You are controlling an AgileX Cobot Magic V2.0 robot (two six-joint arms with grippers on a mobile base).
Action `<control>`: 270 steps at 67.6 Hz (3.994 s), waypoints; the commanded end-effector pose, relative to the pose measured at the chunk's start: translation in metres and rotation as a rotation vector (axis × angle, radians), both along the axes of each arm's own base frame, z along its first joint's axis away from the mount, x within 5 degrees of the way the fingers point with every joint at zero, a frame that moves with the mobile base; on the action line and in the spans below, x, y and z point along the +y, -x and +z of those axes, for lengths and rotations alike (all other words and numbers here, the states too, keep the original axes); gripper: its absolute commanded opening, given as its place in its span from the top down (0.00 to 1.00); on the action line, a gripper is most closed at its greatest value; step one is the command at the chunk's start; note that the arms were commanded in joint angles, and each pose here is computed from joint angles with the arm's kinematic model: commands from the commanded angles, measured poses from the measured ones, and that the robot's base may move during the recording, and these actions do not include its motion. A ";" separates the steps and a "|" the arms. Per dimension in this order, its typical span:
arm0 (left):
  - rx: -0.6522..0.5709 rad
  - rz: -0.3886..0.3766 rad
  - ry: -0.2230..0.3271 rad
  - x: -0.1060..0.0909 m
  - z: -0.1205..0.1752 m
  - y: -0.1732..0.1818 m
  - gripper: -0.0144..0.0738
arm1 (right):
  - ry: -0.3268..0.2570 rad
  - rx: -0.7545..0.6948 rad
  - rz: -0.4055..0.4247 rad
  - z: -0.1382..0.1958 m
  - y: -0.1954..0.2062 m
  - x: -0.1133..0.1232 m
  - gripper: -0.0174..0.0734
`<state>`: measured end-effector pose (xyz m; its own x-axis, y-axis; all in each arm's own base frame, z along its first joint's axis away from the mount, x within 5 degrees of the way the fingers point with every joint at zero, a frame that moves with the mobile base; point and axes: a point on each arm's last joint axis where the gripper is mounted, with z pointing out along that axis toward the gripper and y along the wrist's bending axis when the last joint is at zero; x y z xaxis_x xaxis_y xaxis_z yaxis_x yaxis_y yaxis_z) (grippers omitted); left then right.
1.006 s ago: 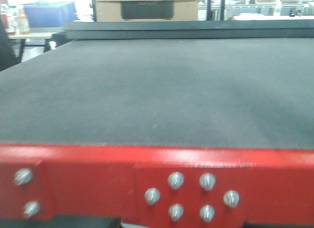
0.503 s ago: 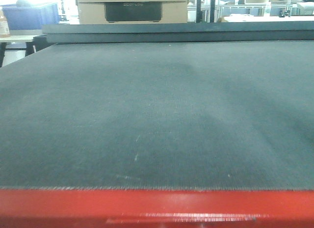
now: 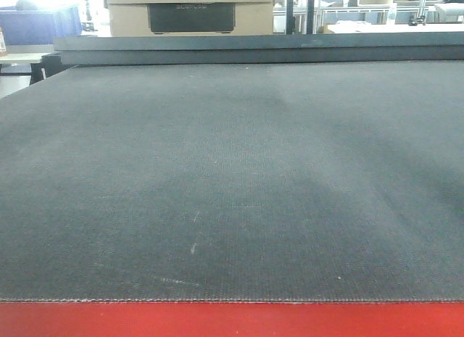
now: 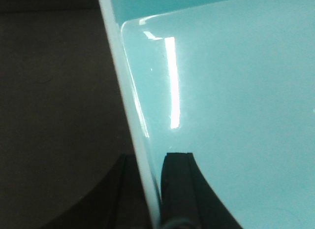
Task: Fetch blue bin and place on conveyor start
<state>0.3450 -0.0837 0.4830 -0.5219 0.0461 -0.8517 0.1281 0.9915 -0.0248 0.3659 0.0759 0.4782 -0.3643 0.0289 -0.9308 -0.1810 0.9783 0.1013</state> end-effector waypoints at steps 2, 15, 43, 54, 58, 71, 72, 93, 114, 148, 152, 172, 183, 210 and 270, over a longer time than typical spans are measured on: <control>-0.046 0.011 -0.042 0.005 0.008 0.004 0.96 | -0.011 -0.093 -0.009 0.016 0.005 -0.004 0.97; -0.046 0.011 -0.042 0.005 0.008 0.004 0.96 | -0.011 -0.093 -0.009 0.016 0.005 -0.004 0.97; -0.046 0.011 -0.042 0.005 0.008 0.004 0.96 | -0.012 -0.099 -0.009 0.016 0.005 -0.004 0.97; -0.089 0.006 -0.034 0.004 0.012 0.002 0.96 | -0.023 -0.095 -0.005 0.016 0.005 -0.003 0.97; -0.094 0.005 -0.033 0.004 0.012 0.002 0.96 | -0.020 -0.062 -0.003 0.013 0.006 -0.003 0.97; 0.020 0.005 -0.033 0.003 0.000 0.002 0.96 | 0.033 0.185 0.005 -0.010 0.013 -0.004 0.97; 0.040 0.006 -0.037 0.003 -0.003 0.000 0.96 | 0.035 0.195 0.006 -0.011 0.013 -0.004 0.97; 0.306 0.019 -0.101 -0.007 -0.066 -0.036 0.96 | 0.096 0.495 0.012 -0.067 -0.011 0.001 0.97; 0.441 0.014 -0.140 -0.019 -0.134 -0.081 0.96 | 0.134 0.696 0.013 -0.146 -0.057 0.010 0.97; 0.509 0.012 -0.161 -0.023 -0.172 -0.099 0.13 | 0.159 0.756 0.007 -0.177 -0.072 0.012 0.18; 0.513 0.014 -0.161 -0.022 -0.166 -0.095 0.17 | 0.161 0.743 0.005 -0.171 -0.069 0.011 0.18; 0.386 0.027 -0.149 -0.009 -0.094 -0.054 0.48 | 0.167 0.563 -0.017 -0.095 -0.030 0.000 0.56; 0.304 0.064 -0.162 0.008 -0.058 -0.024 0.81 | 0.187 0.461 -0.053 -0.053 0.007 -0.013 0.89; 0.151 0.167 -0.068 0.072 -0.065 0.062 0.96 | 0.144 0.372 -0.148 -0.084 0.074 -0.056 0.98; -0.591 0.136 0.010 0.086 -0.160 0.298 0.96 | 0.058 -0.376 -0.114 -0.153 0.259 -0.067 0.99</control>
